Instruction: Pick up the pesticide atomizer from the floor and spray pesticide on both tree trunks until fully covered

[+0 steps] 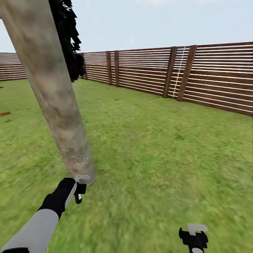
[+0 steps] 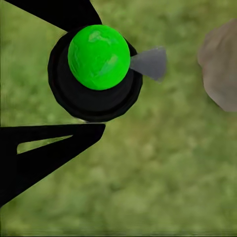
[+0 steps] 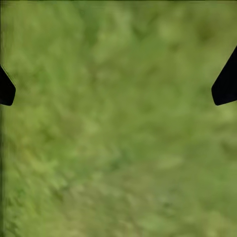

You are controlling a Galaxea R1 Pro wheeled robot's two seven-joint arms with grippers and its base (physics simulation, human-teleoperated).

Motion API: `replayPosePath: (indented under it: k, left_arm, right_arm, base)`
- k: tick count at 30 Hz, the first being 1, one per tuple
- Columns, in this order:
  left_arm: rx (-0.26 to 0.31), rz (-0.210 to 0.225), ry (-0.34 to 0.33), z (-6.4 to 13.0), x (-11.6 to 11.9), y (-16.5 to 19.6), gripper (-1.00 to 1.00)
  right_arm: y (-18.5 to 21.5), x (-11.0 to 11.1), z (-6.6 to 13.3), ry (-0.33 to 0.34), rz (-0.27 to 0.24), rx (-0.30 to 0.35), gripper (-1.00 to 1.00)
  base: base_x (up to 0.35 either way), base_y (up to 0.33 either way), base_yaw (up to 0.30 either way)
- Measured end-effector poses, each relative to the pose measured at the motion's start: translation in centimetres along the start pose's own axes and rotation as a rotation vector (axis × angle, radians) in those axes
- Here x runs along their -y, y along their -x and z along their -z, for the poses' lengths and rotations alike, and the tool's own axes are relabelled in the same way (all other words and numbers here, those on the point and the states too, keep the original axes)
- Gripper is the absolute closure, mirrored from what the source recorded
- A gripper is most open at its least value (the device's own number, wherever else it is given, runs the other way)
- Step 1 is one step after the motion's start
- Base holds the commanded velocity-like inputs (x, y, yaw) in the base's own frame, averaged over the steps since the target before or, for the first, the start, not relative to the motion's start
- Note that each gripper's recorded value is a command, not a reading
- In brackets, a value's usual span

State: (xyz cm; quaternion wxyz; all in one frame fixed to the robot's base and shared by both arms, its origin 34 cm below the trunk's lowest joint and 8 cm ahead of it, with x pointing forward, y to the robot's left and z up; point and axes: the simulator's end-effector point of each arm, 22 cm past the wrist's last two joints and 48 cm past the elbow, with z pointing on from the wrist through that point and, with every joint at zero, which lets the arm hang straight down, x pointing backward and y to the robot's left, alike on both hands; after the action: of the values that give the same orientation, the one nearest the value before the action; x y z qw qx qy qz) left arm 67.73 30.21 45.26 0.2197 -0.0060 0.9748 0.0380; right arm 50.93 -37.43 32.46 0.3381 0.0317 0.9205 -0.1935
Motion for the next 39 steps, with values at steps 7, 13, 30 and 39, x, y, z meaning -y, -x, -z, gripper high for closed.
replayPosePath:
  k: [7, 13, 30, 39]
  left_arm:
    - [0.0, 0.0, 0.008, 0.0, -0.5, 0.0, 1.0]
    - [0.0, 0.013, 0.014, 0.0, -1.2, 0.0, 1.0]
    - [0.015, 0.038, 0.036, 0.5, -1.4, 1.0, 1.0]
    - [-0.006, 0.039, 0.027, 2.5, -0.6, 2.7, 1.0]
  right_arm:
    - [-0.1, -0.1, 0.0, 0.001, -0.001, -0.001, -1.0]
    - [0.0, -0.1, 0.0, 0.001, -0.001, -0.001, -1.0]
    - [0.0, 0.0, 0.0, -0.001, -0.003, -0.001, -1.0]
    - [0.0, -0.1, 0.0, 0.0, -0.002, -0.001, -1.0]
  base:
    - [0.0, -0.275, 0.0]
    - [0.031, -0.275, 0.069]
    - [0.112, -0.172, 0.272]
    - [0.033, -0.089, 0.244]
